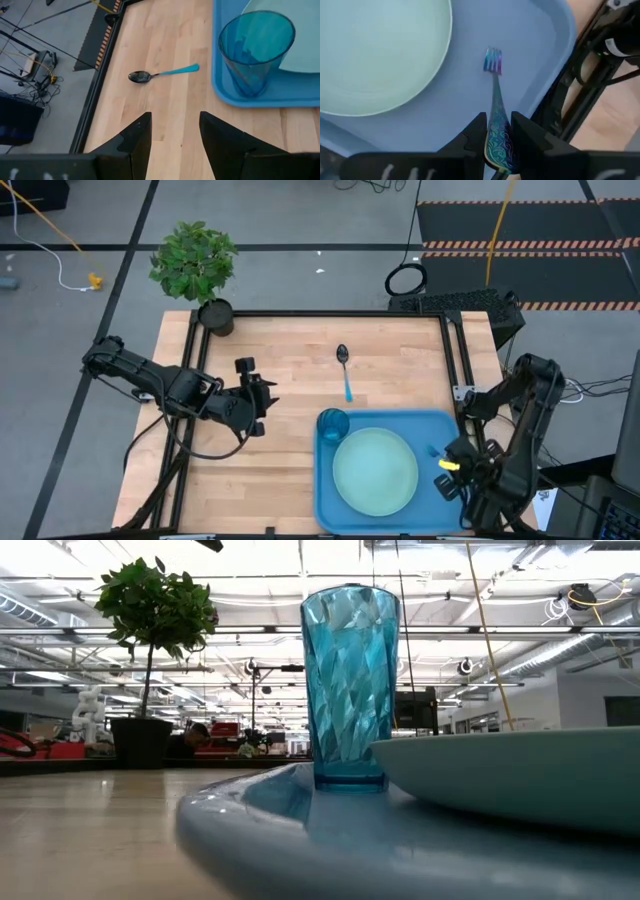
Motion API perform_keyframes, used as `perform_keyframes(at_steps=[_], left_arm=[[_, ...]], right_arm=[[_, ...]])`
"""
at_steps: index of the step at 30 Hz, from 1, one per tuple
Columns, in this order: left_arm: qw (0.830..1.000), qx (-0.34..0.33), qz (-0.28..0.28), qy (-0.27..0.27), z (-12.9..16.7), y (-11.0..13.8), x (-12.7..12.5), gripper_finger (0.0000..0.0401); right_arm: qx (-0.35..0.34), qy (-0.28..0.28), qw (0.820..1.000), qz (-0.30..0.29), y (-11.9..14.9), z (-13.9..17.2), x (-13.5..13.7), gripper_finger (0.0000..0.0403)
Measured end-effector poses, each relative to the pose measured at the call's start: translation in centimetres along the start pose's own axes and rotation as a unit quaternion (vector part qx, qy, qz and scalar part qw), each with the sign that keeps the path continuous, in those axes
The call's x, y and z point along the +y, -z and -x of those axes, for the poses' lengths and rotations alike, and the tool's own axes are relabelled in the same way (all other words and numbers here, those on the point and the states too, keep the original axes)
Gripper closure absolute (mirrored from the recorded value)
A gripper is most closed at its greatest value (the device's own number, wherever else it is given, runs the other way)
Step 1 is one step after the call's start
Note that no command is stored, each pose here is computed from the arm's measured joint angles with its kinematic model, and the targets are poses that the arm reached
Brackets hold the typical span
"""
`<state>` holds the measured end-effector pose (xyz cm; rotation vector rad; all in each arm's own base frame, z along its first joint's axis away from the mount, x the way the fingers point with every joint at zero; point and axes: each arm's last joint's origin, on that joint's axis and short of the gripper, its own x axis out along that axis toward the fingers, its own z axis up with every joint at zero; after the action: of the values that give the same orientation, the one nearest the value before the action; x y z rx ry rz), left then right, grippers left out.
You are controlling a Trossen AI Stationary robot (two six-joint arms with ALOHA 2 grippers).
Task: Pick and place plate/cup/fork/spoon on tray
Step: Put the fork into the food tray
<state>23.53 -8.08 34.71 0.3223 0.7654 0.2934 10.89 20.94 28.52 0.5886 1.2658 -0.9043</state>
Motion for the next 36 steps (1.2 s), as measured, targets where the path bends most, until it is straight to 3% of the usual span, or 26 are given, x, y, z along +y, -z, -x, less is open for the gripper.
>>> perform_keyframes(at_steps=[8, 30, 36], left_arm=[[1.000, -0.002, 0.001, 0.000, 0.0, 0.0, 0.0, 0.0233], [1.000, -0.003, 0.019, 0.001, 0.0, -0.1, 0.0, 0.0233], [0.999, -0.003, 0.033, 0.001, 0.0, -0.1, 0.0, 0.0233]], right_arm=[[-0.014, -0.006, 0.999, -0.036, 1.4, -1.6, 2.2, 0.0338], [-0.019, 0.003, 1.000, -0.023, 4.6, -6.0, 6.3, 0.0347], [-0.013, -0.008, 1.000, -0.019, 5.0, -6.3, 6.8, 0.0327]])
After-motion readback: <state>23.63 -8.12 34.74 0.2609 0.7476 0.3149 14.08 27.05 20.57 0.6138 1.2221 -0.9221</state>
